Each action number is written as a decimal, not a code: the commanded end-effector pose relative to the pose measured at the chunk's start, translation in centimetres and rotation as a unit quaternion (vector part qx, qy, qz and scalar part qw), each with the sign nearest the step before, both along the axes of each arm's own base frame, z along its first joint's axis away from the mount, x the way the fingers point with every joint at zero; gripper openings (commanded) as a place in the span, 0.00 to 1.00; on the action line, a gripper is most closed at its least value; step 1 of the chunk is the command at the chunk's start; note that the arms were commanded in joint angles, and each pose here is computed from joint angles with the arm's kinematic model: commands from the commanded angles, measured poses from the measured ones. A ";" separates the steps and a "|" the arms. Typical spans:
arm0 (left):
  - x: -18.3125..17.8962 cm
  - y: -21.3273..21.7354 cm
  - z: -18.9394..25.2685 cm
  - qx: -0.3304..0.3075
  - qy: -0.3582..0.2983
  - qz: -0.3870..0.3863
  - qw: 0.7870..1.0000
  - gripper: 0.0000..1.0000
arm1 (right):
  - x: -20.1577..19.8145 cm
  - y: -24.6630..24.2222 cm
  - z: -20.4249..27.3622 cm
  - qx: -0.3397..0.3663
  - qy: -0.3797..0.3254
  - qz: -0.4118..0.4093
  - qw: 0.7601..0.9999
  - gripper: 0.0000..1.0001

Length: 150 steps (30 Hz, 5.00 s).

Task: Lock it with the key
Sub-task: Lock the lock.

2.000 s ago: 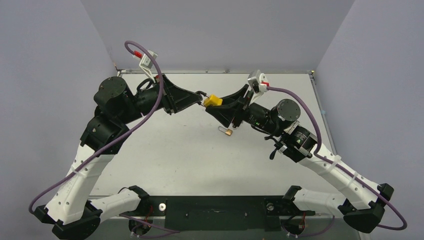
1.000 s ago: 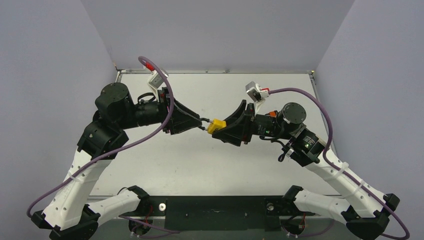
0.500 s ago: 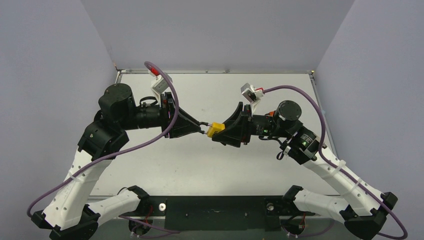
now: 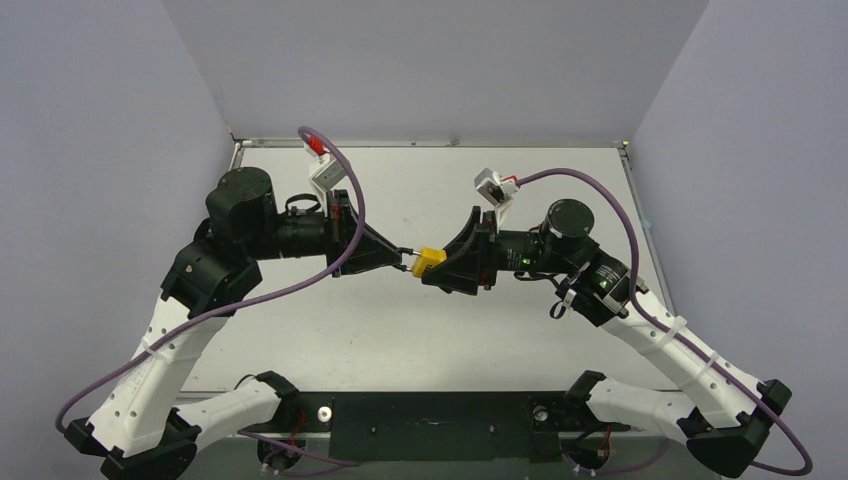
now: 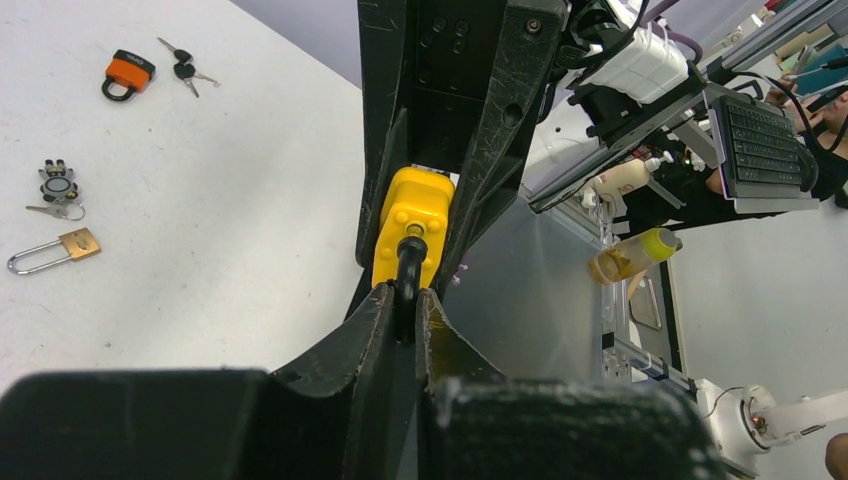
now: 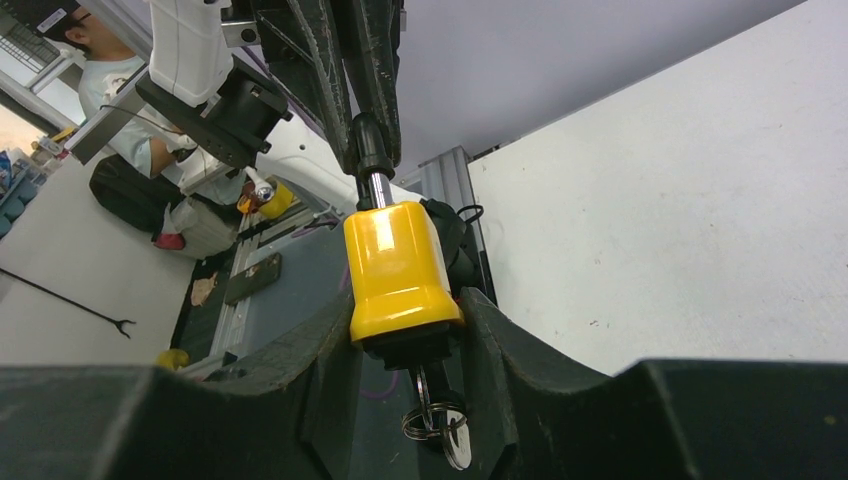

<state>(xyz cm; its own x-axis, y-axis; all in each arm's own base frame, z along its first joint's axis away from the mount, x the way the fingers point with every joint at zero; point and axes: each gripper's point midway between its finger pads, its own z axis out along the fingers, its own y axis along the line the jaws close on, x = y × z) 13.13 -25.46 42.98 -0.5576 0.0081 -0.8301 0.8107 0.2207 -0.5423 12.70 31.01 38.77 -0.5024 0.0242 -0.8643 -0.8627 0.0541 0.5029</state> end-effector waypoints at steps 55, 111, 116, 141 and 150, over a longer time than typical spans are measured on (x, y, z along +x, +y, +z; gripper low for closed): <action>-0.2 -3.6 -5.7 0.069 0.026 0.014 0.997 0.00 | -0.1 -1.2 13.9 0.201 -0.074 -0.028 0.976 0.00; 0.1 -6.0 -3.0 0.035 0.014 0.054 0.998 0.00 | 3.8 3.7 8.5 0.069 -0.094 -0.051 0.992 0.13; 4.1 -2.9 -1.2 0.009 0.011 0.142 0.990 0.00 | 4.6 1.6 7.5 0.065 -0.109 -0.082 0.989 0.48; 3.0 0.0 6.9 -0.090 -0.026 0.103 0.990 0.00 | 4.4 -4.7 6.8 0.188 -0.074 -0.016 0.979 0.63; 2.4 0.1 8.5 -0.118 -0.025 0.086 0.989 0.00 | 3.3 -3.3 6.1 0.176 -0.075 0.001 0.982 0.54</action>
<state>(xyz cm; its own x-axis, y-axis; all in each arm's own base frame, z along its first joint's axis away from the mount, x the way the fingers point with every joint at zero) 17.28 -26.09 45.71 -0.5931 -0.1900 -0.7824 0.7078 0.3401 -0.6191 17.16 27.38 44.15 -0.4414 0.3305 -0.8343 -0.8940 -0.0821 0.4404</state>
